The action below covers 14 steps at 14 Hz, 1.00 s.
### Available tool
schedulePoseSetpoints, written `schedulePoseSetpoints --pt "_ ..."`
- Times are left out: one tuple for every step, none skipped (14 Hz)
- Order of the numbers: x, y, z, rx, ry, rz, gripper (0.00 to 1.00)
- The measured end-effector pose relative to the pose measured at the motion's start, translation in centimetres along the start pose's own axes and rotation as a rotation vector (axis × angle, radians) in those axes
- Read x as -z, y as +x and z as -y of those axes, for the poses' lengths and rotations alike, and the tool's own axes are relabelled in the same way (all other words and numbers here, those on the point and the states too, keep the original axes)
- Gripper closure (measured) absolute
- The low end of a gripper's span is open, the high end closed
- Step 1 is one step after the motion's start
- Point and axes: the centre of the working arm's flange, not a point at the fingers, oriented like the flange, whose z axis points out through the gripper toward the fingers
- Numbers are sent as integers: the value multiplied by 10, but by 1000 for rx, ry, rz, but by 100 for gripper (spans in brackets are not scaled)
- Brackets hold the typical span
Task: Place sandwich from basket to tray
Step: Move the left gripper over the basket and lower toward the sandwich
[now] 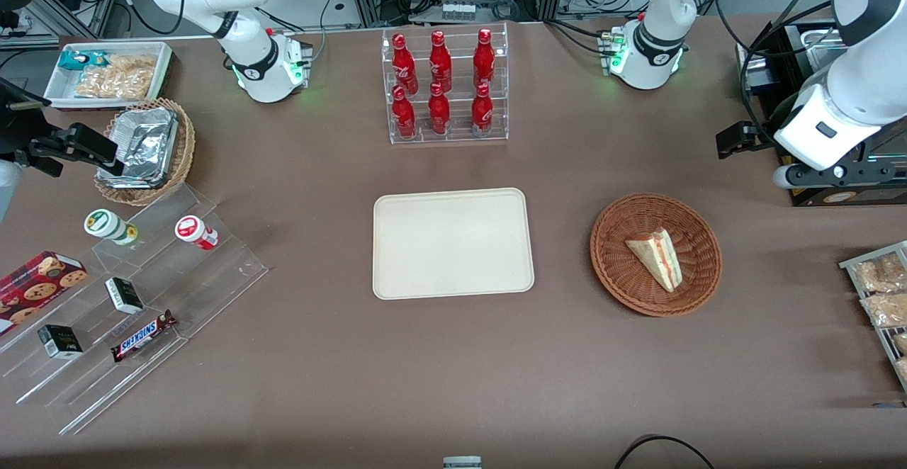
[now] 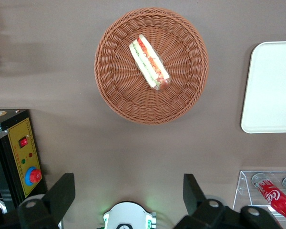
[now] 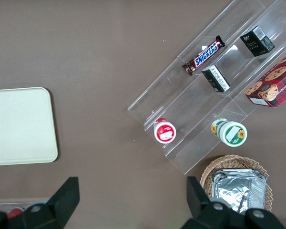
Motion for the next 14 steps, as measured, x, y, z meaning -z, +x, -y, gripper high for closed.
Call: schedulePoseSetpoints --pt "0 0 0 0 3 -2 0" --pt "1 0 1 1 6 -3 0" --pt "0 0 1 0 6 -2 0" --pt "-1 1 1 0 7 -1 0" --pt "-5 3 0 -1 8 1 0" --pt "-14 5 -2 -5 11 4 0" --pt "-28 9 -6 -13 19 9 0" --pt "-46 14 -11 -22 26 10 0" --pt "-66 20 -16 -31 29 6 0" --pt "-86 25 -20 -38 30 2 0" --pt "-103 28 -23 -43 30 2 0" --pt "-119 31 -24 -45 30 2 0" --pt "-132 33 -25 -46 28 -7 0" --pt "-145 35 -25 -45 25 -20 0"
